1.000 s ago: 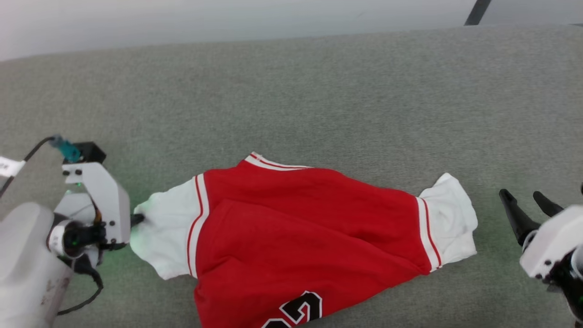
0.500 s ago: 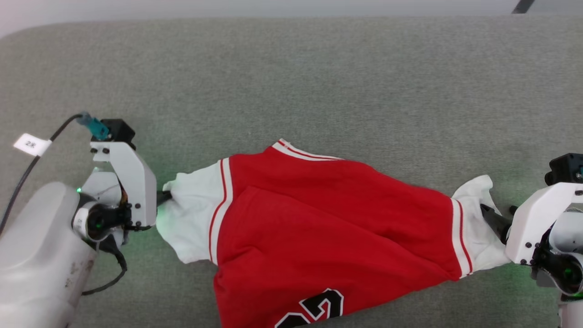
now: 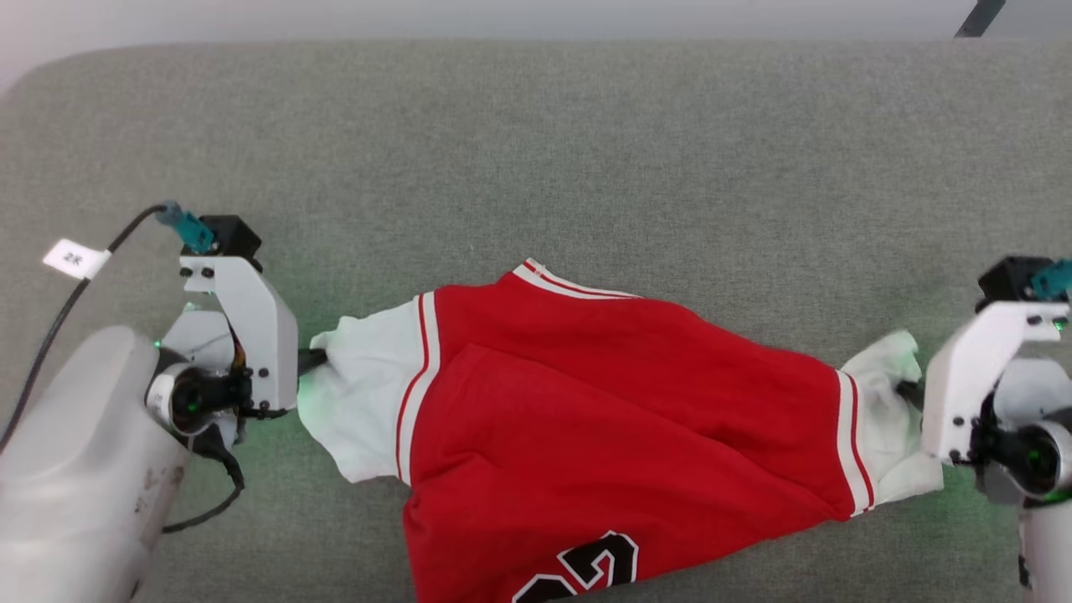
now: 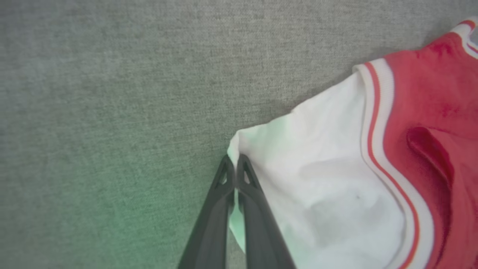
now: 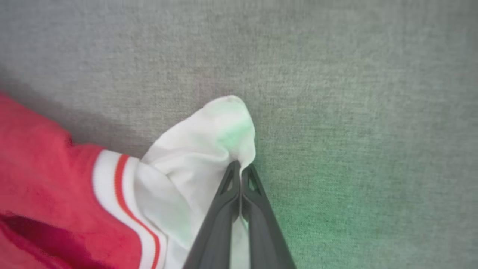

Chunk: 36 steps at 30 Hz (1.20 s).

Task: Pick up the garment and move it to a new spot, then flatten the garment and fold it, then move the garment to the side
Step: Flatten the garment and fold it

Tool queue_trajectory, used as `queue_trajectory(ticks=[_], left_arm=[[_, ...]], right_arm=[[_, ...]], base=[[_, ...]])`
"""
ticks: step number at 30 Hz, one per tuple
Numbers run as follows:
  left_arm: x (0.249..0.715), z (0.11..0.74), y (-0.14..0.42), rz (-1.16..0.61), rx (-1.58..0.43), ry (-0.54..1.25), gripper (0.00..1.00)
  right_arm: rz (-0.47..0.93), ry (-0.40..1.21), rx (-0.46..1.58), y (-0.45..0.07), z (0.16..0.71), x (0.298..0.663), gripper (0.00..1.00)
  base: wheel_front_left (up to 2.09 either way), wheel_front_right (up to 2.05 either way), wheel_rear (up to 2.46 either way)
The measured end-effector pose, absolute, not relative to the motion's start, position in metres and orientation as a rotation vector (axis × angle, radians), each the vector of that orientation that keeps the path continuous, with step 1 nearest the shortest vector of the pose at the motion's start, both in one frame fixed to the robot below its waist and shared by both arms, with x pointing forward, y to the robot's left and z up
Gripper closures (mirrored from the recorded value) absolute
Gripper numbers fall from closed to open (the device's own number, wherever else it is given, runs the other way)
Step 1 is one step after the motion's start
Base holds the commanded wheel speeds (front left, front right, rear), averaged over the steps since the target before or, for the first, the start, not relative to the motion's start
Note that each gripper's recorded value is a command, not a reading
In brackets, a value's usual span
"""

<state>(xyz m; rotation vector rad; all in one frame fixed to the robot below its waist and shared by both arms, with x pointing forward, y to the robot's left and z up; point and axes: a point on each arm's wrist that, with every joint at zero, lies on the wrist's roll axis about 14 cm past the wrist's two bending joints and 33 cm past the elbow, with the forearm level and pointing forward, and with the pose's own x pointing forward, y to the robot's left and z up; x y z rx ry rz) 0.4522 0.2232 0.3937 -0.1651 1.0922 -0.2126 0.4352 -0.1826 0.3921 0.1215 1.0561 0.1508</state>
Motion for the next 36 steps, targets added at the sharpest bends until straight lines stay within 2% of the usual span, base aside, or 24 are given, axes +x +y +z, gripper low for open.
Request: queue_trajectory(ticks=[3, 10, 17, 28, 36], left_arm=[[0.457, 0.403, 0.225, -0.204, -0.157, 1.070, 1.00], [0.484, 0.460, 0.233, -0.170, -0.116, 0.922, 1.00], [0.512, 0.554, 0.237, -0.135, -0.039, 0.657, 1.00], [0.518, 0.748, 0.244, -0.091, 0.065, 0.092, 1.00], [0.492, 0.844, 0.255, -0.049, 0.069, -0.214, 1.00]], right_arm=[[0.174, 1.010, 0.110, -0.176, 0.410, 0.449, 1.00], [0.235, 0.731, 0.060, -0.156, 0.500, 0.503, 1.00], [0.312, 0.416, 0.021, -0.122, 0.610, 0.534, 1.00], [0.338, -0.104, -0.057, -0.098, 0.780, 0.529, 1.00], [0.320, -0.342, -0.080, -0.097, 0.853, 0.513, 1.00]], base=[[0.00, 0.00, 0.00], [0.00, 0.00, 0.00], [0.00, 0.00, 0.00], [0.00, 0.00, 0.00], [0.00, 0.00, 0.00]])
